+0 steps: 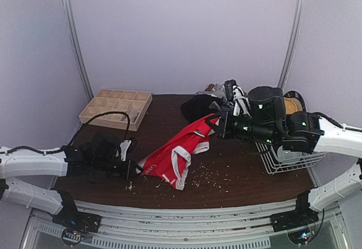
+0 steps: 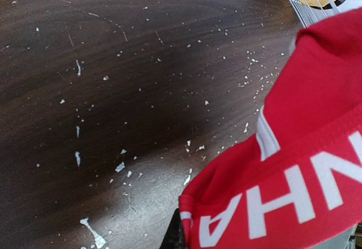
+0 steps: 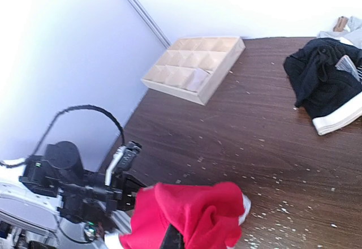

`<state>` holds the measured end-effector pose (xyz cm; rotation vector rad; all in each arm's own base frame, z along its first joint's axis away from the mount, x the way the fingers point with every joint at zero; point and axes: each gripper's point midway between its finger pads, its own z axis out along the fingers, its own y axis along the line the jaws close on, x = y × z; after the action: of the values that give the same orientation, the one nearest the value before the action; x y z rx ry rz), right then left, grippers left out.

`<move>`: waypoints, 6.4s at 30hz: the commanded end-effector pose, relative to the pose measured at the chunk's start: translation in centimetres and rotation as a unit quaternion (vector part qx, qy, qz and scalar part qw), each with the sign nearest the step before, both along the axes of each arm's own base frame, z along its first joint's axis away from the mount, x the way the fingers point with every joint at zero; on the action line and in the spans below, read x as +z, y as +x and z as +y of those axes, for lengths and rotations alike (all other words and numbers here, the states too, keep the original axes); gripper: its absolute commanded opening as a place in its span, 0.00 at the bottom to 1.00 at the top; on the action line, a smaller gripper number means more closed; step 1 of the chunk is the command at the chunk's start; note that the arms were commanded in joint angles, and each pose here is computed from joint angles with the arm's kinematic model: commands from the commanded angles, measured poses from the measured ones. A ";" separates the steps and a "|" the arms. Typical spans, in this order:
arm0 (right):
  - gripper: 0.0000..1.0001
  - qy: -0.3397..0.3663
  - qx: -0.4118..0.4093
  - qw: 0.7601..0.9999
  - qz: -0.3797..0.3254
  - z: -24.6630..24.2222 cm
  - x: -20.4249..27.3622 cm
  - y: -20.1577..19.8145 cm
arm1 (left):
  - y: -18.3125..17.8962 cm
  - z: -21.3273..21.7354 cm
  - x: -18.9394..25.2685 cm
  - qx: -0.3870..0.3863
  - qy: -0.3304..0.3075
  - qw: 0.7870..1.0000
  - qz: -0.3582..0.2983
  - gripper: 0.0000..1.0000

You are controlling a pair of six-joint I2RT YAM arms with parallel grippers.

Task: Roll the underwear
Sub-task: Pick up the underwear from the center of the board, then place the underwear at the center of the board, then pick up the underwear from the center of the board, then flatten out the underwear at the center of the board.

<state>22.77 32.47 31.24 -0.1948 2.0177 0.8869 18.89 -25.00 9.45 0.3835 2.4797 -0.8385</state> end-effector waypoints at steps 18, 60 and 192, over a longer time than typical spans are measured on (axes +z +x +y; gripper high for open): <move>0.00 -0.082 0.020 0.986 0.143 2.5 -12.8 1.0 | -1.5 0.2 2.9 -0.012 0.016 0.999 -0.034 0.00; 0.68 -0.244 0.071 0.967 0.023 -0.1 -19.3 -3.3 | 7.6 -6.4 6.8 -0.051 0.168 0.977 -0.123 0.00; 0.00 -0.234 -0.098 0.956 0.147 -6.2 -29.4 1.8 | 3.5 4.8 -7.0 0.093 0.197 0.976 -0.011 0.00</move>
<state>24.97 26.55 2.37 -0.1658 2.4558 0.3423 23.01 -18.90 2.51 0.2981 2.6157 -0.2539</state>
